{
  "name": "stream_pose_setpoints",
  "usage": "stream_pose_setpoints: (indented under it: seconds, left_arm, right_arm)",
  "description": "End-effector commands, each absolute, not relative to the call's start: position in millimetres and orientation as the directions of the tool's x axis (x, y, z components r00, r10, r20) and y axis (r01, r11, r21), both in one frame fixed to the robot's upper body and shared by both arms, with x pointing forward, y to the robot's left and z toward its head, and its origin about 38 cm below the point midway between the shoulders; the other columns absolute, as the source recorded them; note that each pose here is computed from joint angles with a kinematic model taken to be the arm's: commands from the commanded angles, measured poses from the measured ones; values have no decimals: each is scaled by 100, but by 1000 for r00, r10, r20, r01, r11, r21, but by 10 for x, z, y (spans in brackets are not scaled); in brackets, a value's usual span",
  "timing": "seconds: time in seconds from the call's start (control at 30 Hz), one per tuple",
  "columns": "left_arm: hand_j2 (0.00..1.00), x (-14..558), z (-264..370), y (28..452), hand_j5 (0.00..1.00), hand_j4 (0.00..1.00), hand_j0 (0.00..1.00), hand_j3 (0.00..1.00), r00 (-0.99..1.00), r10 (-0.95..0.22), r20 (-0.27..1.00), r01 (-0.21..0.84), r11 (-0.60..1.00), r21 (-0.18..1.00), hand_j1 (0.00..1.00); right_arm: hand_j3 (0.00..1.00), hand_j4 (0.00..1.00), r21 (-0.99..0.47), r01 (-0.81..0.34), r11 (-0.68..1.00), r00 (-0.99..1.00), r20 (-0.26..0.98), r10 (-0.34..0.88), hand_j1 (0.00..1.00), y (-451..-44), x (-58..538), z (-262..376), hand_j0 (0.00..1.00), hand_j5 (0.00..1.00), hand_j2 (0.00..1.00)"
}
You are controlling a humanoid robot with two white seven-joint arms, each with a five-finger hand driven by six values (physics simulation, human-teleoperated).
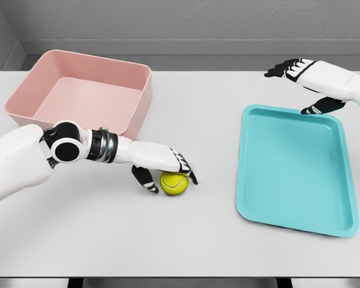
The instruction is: Put the tennis from the blue tray into the pink basket with both arms
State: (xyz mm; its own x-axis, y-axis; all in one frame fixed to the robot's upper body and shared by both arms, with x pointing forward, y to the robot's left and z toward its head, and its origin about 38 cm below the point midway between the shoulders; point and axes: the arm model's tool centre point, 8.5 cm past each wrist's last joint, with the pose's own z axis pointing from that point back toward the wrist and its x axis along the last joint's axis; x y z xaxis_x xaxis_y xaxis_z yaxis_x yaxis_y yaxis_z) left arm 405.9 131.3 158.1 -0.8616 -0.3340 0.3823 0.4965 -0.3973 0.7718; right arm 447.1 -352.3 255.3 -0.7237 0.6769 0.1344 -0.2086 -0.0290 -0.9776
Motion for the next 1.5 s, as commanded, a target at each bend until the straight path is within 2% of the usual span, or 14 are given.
stream_pose_setpoints:
  seconds: [0.0,0.07,0.17,0.37,1.03,1.47]
  left_arm:
    - [63,4053,1597,1311,63,63,63,63,-865,-321,385,492,-395,776,63]
    - [51,4052,1597,1313,51,51,51,51,-866,-318,385,490,-396,776,51]
    - [44,4053,1590,1335,44,44,44,44,-865,-323,385,493,-397,774,44]
    - [44,4056,1595,1349,44,44,44,44,-864,-324,385,493,-395,775,44]
    - [44,4233,2541,1699,44,44,44,44,-909,-297,293,375,-273,886,44]
    - [42,4361,3063,1978,42,42,42,42,-912,-338,232,317,-225,921,42]
  right_arm:
    - [100,100,-978,-208,-22,-721,138,679,100,-3533,4470,2564,100,100,100]
    - [100,100,-978,-208,-22,-721,138,679,100,-3533,4470,2564,100,100,100]
    - [100,100,-978,-209,-24,-721,138,679,100,-3533,4470,2563,100,100,100]
    - [100,100,-978,-208,-22,-721,138,679,100,-3533,4470,2564,100,100,100]
    - [100,100,-978,-208,-23,-722,138,678,100,-3529,4469,2566,100,100,100]
    - [100,100,-978,-208,-23,-724,138,676,100,-3518,4469,2565,100,100,100]
